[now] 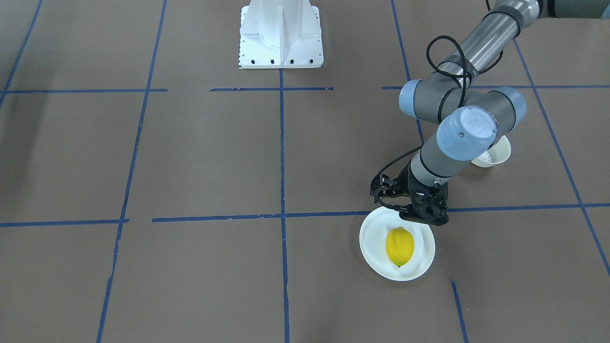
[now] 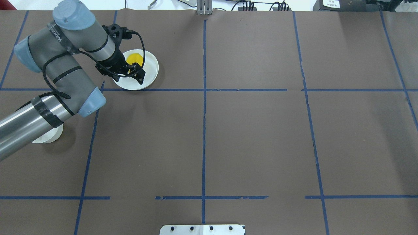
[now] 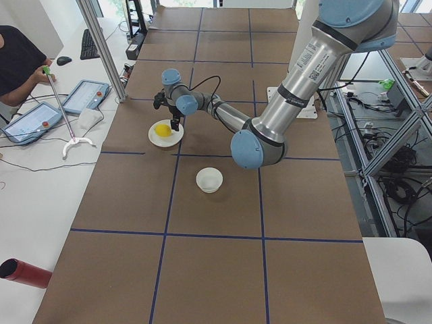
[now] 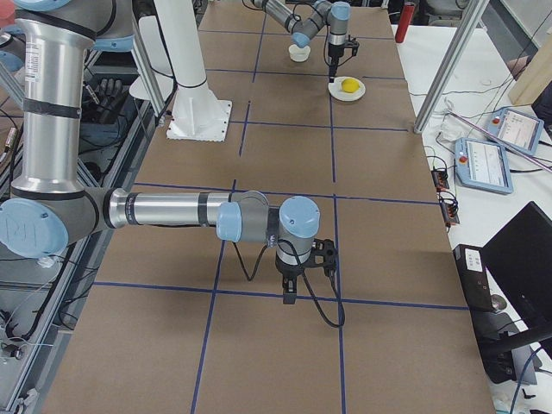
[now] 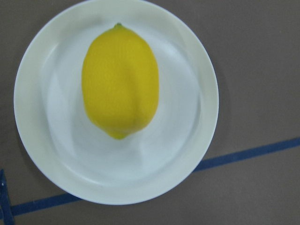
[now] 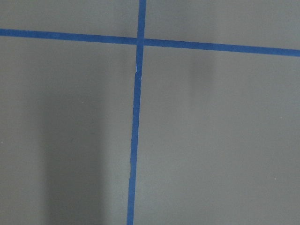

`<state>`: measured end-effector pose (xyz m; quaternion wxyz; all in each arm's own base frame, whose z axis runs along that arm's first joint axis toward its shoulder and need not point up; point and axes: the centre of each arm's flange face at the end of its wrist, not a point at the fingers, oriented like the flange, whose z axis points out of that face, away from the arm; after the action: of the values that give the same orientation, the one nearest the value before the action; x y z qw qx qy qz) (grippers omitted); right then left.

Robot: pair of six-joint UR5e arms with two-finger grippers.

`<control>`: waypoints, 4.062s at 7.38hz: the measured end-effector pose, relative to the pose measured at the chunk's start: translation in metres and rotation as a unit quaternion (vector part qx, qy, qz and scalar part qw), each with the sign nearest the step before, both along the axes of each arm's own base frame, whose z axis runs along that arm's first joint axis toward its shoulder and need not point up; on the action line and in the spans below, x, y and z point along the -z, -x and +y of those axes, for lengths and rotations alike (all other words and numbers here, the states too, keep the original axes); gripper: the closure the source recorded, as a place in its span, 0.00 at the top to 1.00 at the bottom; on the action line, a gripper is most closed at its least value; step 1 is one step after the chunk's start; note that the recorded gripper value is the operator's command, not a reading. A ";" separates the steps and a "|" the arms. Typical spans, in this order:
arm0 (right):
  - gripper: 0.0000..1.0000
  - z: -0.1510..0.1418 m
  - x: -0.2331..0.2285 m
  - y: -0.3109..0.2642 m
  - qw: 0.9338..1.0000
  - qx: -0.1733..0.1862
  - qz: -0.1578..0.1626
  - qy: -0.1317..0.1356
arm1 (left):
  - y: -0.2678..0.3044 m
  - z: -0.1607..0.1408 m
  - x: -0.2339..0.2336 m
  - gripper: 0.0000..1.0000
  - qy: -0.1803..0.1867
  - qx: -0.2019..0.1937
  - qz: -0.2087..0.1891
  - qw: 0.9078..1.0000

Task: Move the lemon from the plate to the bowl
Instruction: 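Lower the left gripper and close it around the yellow lemon, then lift the lemon and carry it with the left gripper over the white bowl, then lower the lemon into the bowl and open the left gripper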

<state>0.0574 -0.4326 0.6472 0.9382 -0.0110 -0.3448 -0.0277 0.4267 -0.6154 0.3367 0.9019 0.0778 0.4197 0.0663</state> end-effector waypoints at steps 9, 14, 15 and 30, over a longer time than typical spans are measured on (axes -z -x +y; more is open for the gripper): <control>1.00 0.000 0.000 0.000 1.000 0.000 0.000 0.000 | -0.034 -0.051 -0.032 0.78 -0.030 0.069 -0.028 0.997; 1.00 0.000 0.000 0.000 1.000 0.000 0.000 0.000 | -0.019 -0.053 -0.020 0.00 -0.043 0.116 -0.009 0.992; 1.00 0.000 0.000 0.000 1.000 0.000 0.000 0.000 | -0.003 -0.040 -0.021 0.00 -0.045 0.125 0.002 0.991; 1.00 0.000 0.000 0.000 1.000 0.000 0.000 0.000 | 0.177 0.191 -0.190 0.84 0.038 0.024 -0.058 0.997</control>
<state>0.0574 -0.4326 0.6471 0.9382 -0.0110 -0.3448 -0.0277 0.2499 -0.4245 0.5271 0.9284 0.0498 0.3666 0.0335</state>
